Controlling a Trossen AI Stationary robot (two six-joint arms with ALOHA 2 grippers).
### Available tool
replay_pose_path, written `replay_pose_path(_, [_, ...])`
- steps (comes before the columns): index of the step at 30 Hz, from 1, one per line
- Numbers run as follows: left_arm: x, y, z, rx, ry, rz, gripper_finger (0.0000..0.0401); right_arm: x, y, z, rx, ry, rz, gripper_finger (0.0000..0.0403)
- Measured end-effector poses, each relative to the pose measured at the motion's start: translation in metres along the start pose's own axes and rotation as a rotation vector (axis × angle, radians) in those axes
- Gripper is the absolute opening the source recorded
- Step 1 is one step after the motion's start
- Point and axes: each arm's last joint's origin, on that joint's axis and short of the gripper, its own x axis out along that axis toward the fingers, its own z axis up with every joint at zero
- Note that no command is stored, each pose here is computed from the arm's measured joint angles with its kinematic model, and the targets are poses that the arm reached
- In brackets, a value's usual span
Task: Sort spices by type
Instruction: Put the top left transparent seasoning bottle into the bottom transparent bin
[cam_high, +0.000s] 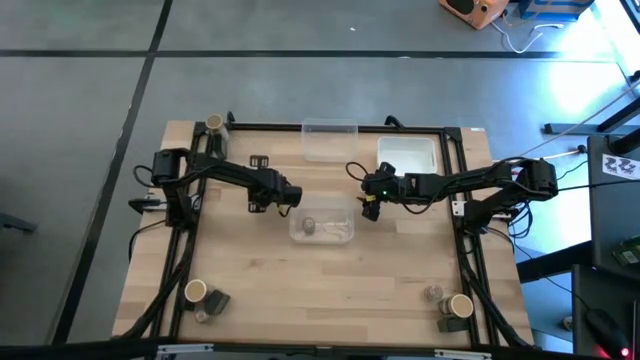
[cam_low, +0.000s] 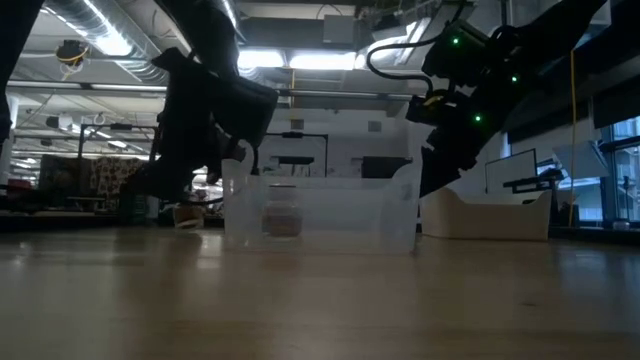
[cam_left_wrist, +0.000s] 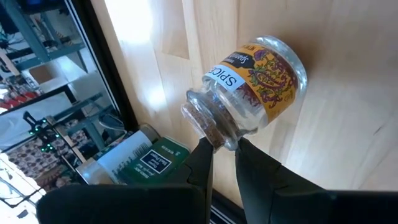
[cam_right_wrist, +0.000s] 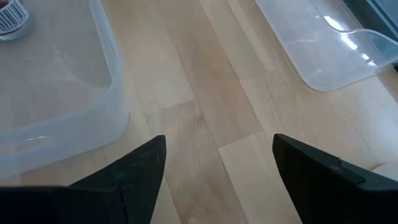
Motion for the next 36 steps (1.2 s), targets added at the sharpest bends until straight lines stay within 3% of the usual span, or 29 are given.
replay_pose_path(24, [-0.0051,-0.0058,-0.0001,0.056,-0.016,-0.002,0.0046,0.0,0.0,0.0,0.0,0.0,-0.001,0.0293])
replay_pose_path(36, [-0.0053,-0.006,0.0001,0.085,-0.012,-0.016,0.0152,0.0,0.0,0.0,0.0,0.0,-0.001,0.0293])
